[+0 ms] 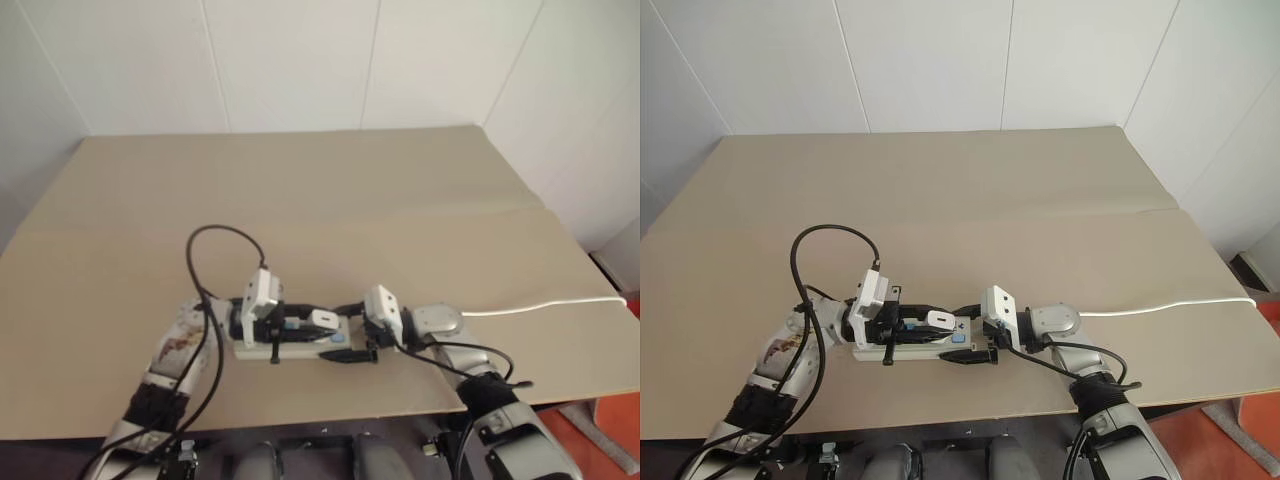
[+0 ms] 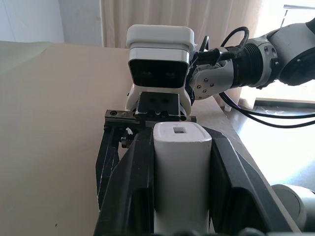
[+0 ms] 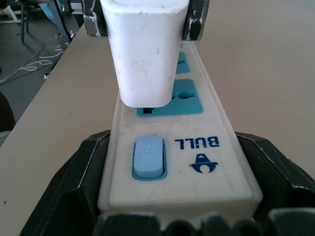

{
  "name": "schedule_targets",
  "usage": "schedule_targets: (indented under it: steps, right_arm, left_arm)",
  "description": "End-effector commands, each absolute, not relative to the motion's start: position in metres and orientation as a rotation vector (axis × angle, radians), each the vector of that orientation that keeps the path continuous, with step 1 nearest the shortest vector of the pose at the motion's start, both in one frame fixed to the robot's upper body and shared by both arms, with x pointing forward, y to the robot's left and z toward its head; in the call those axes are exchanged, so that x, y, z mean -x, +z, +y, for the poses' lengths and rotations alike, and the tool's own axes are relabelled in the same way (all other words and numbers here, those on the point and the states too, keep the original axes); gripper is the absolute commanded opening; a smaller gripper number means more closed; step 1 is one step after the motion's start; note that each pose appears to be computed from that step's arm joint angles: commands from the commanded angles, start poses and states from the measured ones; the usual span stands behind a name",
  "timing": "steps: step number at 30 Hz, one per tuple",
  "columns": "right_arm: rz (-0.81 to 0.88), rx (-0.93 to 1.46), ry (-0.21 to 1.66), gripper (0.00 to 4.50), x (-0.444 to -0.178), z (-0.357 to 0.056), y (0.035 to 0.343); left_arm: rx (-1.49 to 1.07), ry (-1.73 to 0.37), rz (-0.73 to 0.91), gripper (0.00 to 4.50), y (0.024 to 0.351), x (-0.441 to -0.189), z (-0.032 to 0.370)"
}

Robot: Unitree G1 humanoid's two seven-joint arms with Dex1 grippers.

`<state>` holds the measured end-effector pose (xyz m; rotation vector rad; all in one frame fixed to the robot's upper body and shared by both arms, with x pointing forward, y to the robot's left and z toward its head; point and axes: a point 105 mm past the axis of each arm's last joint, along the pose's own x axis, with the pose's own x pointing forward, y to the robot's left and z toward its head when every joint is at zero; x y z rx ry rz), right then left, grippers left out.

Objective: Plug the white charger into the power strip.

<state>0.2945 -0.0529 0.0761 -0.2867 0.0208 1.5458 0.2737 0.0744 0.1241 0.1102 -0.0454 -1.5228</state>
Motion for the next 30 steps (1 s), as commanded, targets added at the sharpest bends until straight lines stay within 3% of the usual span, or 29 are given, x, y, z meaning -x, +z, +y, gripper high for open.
schedule_targets:
  steps: [1,30]
  right_arm:
    - [0.066,0.303,1.568,3.47,-0.29,-0.053,0.069]
    - [0.071,0.32,1.554,3.47,-0.295,-0.057,0.069]
  left_arm:
    - [-0.112,-1.535,-0.058,1.02,0.124,-0.272,0.068]
    - [-0.181,-1.434,0.064,1.02,0.108,-0.274,0.11]
